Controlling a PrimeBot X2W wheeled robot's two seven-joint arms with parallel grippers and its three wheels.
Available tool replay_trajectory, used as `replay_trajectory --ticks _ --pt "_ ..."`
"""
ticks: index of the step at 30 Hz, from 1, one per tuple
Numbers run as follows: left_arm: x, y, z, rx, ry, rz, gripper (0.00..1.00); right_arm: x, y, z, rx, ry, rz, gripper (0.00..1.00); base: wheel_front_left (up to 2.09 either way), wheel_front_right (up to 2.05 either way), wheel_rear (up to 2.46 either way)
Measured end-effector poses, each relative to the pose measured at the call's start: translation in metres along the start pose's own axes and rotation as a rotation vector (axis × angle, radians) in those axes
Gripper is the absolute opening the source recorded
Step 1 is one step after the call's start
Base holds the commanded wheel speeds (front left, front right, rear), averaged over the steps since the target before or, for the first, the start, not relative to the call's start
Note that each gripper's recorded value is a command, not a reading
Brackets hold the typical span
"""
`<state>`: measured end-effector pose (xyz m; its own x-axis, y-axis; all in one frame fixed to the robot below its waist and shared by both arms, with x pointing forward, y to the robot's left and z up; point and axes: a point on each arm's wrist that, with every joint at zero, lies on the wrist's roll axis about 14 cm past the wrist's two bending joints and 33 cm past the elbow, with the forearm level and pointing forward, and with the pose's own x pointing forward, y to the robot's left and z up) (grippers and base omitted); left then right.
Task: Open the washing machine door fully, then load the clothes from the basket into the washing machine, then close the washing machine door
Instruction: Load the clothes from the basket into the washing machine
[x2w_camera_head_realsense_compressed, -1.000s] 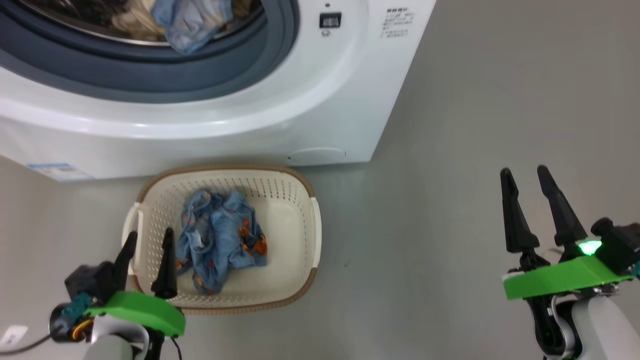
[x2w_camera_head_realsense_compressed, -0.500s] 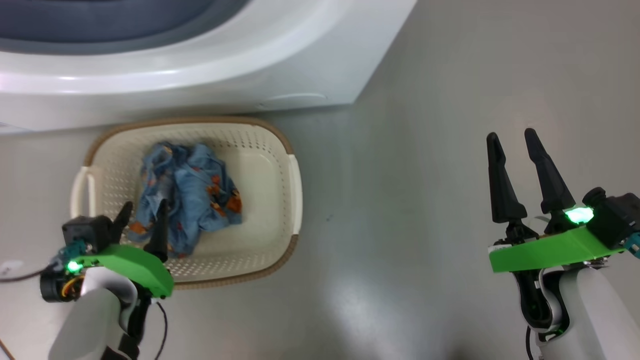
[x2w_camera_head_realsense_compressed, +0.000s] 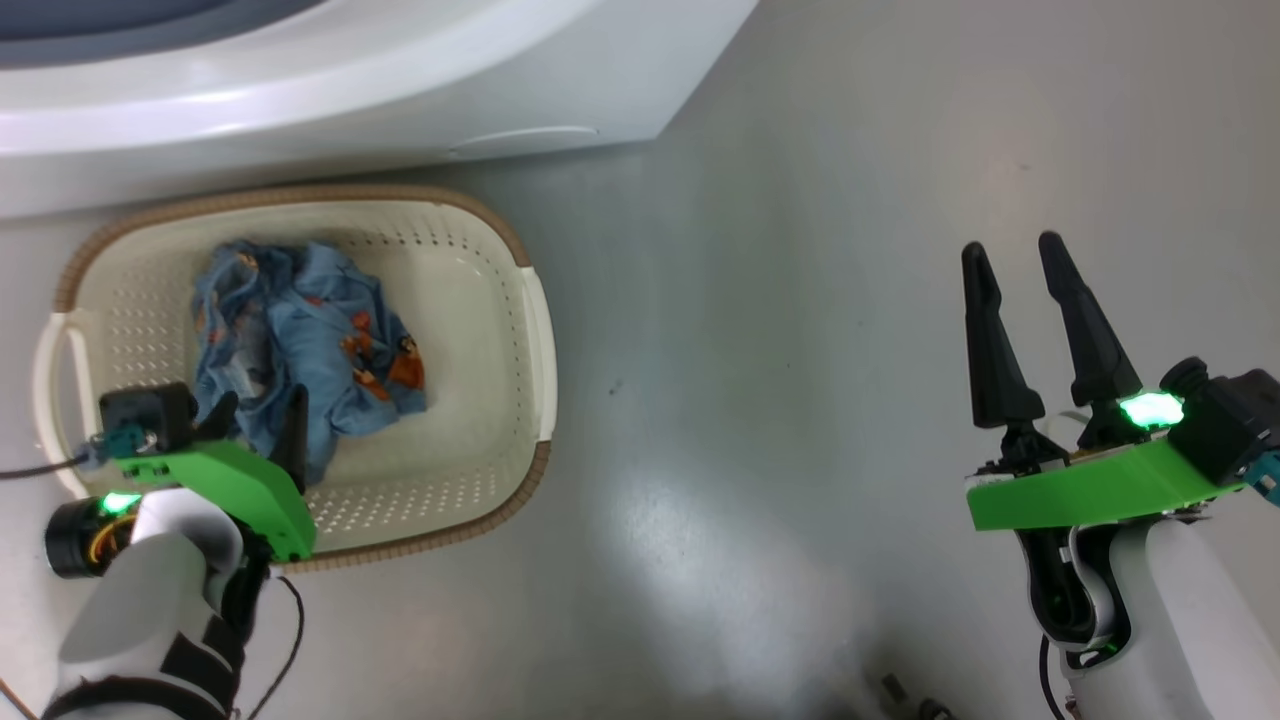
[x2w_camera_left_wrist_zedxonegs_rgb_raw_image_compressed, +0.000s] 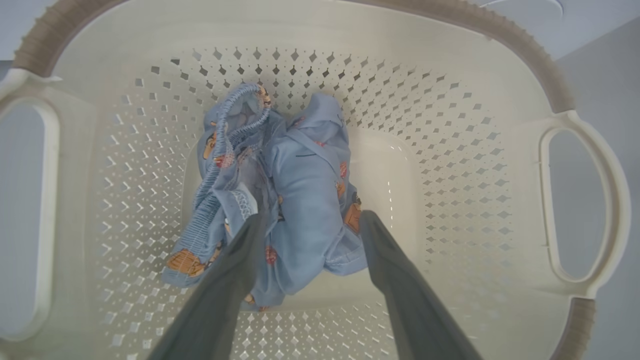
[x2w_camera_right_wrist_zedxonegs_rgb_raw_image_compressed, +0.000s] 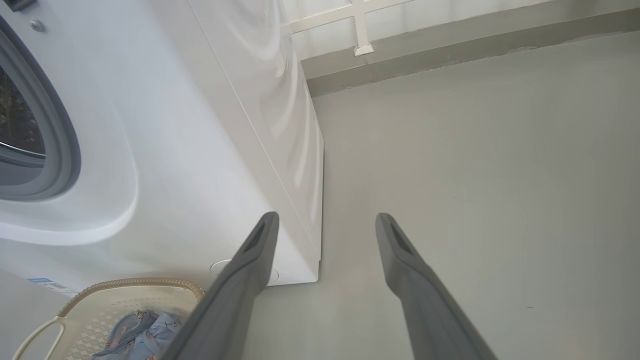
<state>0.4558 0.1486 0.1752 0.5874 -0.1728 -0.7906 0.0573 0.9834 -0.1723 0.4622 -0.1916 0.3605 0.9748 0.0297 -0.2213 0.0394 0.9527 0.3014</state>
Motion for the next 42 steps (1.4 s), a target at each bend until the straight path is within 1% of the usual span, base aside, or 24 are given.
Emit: replay_trajectory --ticks 6,10,22,33,38,42 --pt "0.013 0.011 -0.008 0.007 0.07 0.017 1.0 0.006 0.0 -0.007 -0.003 0.012 0.005 1.0 0.0 0.0 0.0" --pt "0.022 0.015 -0.008 0.01 0.088 0.022 1.0 0.008 -0.001 -0.013 -0.005 0.023 0.006 1.0 0.0 0.0 0.0" --pt "0.044 0.016 -0.018 0.025 0.167 0.023 1.0 0.008 -0.007 -0.028 -0.005 0.058 -0.013 1.0 0.0 0.0 0.0" --pt "0.064 0.002 -0.02 0.063 0.19 -0.022 1.0 0.013 -0.01 -0.038 -0.005 0.075 -0.018 1.0 0.0 0.0 0.0" --pt "0.068 -0.006 -0.026 0.085 0.215 -0.049 1.0 0.015 -0.01 -0.037 -0.01 0.071 -0.016 1.0 0.0 0.0 0.0" --pt "0.071 -0.005 -0.031 0.093 0.233 -0.052 1.0 0.015 -0.011 -0.038 -0.012 0.074 -0.018 1.0 0.0 0.0 0.0"
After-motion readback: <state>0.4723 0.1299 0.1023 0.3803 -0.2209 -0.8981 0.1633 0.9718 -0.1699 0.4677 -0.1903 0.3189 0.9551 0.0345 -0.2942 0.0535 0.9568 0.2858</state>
